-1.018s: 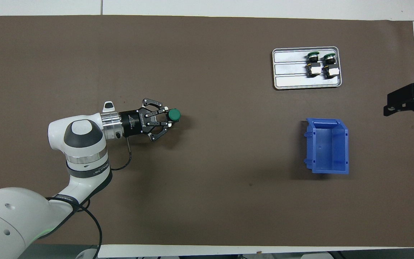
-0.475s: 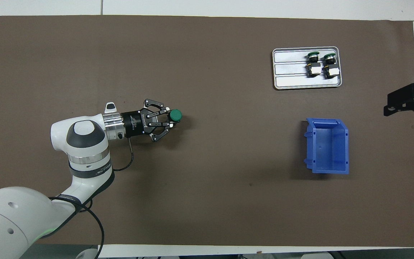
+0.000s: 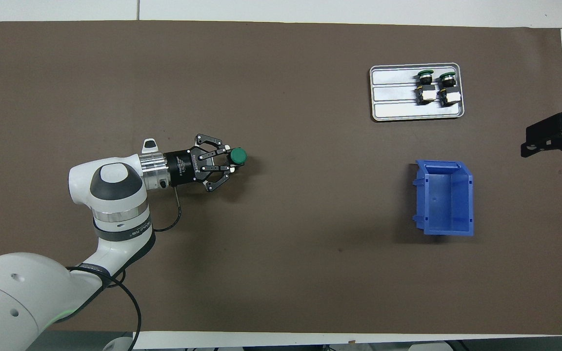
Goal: Place and press button with both arms
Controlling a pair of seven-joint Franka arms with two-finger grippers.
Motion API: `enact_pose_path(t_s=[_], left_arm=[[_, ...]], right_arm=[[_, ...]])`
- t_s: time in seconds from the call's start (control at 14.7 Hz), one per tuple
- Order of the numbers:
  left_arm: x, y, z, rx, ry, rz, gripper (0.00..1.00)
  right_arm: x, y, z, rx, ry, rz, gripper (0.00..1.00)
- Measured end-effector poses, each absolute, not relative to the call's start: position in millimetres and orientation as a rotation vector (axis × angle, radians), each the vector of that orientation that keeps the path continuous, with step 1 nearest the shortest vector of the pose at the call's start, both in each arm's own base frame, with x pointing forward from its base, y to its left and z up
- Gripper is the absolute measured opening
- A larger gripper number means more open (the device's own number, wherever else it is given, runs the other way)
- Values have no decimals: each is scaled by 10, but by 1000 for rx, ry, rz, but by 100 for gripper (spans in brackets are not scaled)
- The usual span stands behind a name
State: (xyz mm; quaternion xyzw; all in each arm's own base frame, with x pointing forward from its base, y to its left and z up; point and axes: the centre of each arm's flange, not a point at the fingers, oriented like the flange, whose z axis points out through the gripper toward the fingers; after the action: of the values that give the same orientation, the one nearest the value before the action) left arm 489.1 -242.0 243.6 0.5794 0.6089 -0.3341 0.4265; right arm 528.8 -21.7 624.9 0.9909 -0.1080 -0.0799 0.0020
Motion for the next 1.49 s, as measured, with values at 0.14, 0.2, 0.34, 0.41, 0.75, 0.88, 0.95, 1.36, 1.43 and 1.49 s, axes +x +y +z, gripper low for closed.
enact_pose_path(t_s=[0.14, 0.2, 0.34, 0.41, 0.75, 0.88, 0.95, 1.36, 1.43, 1.49], left_arm=[[4892, -2418, 2436, 1447, 1522, -835, 33], [4892, -2417, 2436, 1447, 1522, -834, 33], [4892, -2417, 2436, 1447, 1522, -834, 33], [4892, -2416, 2436, 1447, 1523, -834, 33], [4893, -2415, 2436, 1446, 1523, -834, 33], [4895, -2411, 2436, 1445, 1524, -833, 33], [4897, -2408, 2435, 1445, 1524, -833, 33], [4906, -2389, 2436, 1441, 1527, -831, 35], [4906, -2389, 2435, 1441, 1527, -830, 36], [4906, -2388, 2435, 1440, 1527, -830, 37]], right_arm=[[5288, -217, 6249, 3109, -339, -251, 99], [5288, -217, 6249, 3109, -339, -251, 99], [5288, -217, 6249, 3109, -339, -251, 99], [5288, -217, 6249, 3109, -339, -251, 99], [5288, -217, 6249, 3109, -339, -251, 99], [5288, -217, 6249, 3109, -339, -251, 99], [5288, -217, 6249, 3109, -339, -251, 99], [5288, -217, 6249, 3109, -339, -251, 99], [5288, -217, 6249, 3109, -339, -251, 99], [5288, -217, 6249, 3109, -339, -251, 99]])
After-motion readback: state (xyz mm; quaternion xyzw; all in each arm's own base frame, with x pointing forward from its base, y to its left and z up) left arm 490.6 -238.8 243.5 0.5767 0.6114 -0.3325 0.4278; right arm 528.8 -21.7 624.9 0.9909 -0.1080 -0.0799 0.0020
